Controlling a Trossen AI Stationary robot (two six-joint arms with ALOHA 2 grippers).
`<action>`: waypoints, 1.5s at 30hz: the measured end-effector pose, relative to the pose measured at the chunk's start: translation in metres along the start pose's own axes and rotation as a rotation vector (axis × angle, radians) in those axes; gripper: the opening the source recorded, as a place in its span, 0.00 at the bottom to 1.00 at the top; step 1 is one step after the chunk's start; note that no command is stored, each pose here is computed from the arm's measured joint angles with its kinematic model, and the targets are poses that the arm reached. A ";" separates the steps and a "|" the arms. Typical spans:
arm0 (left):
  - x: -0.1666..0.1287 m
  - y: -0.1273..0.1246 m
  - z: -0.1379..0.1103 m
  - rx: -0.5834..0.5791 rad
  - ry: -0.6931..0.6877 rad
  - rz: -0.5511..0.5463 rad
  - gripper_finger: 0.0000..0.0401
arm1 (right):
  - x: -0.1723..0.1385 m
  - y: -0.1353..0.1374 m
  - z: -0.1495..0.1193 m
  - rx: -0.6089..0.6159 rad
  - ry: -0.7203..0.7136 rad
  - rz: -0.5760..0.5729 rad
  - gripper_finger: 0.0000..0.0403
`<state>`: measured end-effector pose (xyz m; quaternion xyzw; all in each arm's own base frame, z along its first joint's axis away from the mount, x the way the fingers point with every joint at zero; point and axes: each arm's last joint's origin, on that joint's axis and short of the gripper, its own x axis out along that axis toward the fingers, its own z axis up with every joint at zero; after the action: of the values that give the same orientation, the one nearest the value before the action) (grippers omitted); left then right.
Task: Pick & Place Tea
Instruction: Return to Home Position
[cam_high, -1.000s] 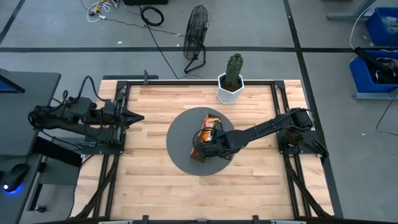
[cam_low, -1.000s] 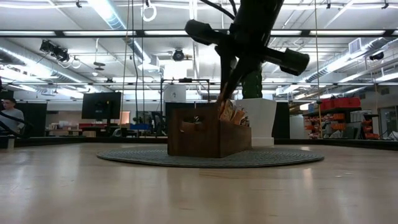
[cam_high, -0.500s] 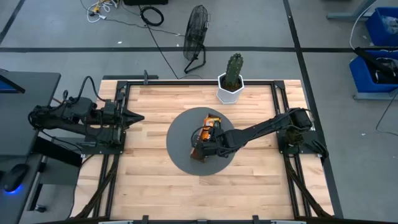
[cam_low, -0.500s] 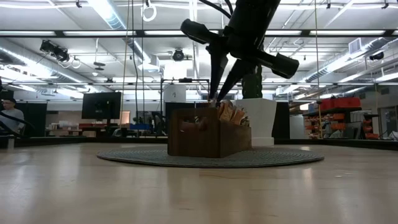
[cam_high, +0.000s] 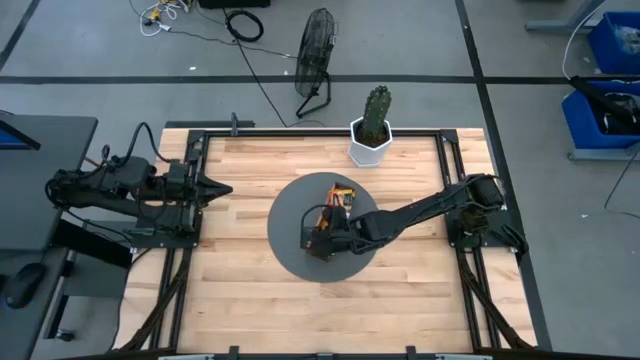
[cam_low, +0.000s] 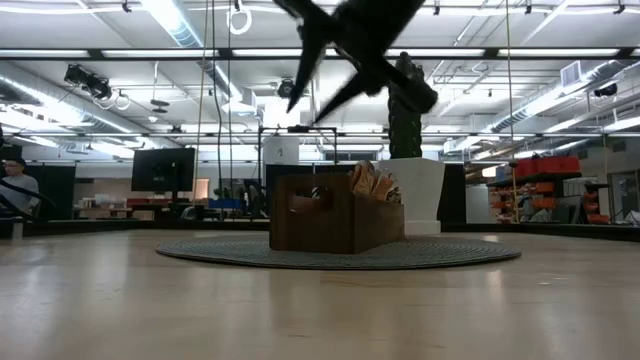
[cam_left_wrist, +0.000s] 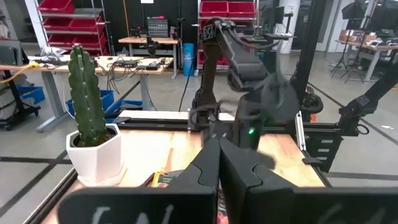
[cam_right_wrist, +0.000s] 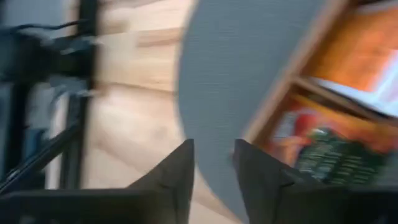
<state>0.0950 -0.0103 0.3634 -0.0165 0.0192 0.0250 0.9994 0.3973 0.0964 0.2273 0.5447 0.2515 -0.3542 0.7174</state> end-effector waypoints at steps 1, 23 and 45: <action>0.000 0.000 -0.001 -0.005 0.005 0.000 0.02 | -0.003 0.003 -0.001 -0.024 -0.008 0.024 0.27; 0.007 -0.004 -0.027 -0.207 -0.139 -0.108 0.00 | -0.054 0.046 -0.022 -0.931 -0.215 0.345 0.00; 0.026 -0.001 -0.147 -0.385 -0.073 0.020 0.00 | -0.036 -0.029 0.041 -1.139 -0.258 0.869 0.00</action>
<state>0.1158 -0.0149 0.2153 -0.2062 -0.0221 0.0386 0.9775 0.3516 0.0611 0.2478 0.0913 0.0713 0.0871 0.9894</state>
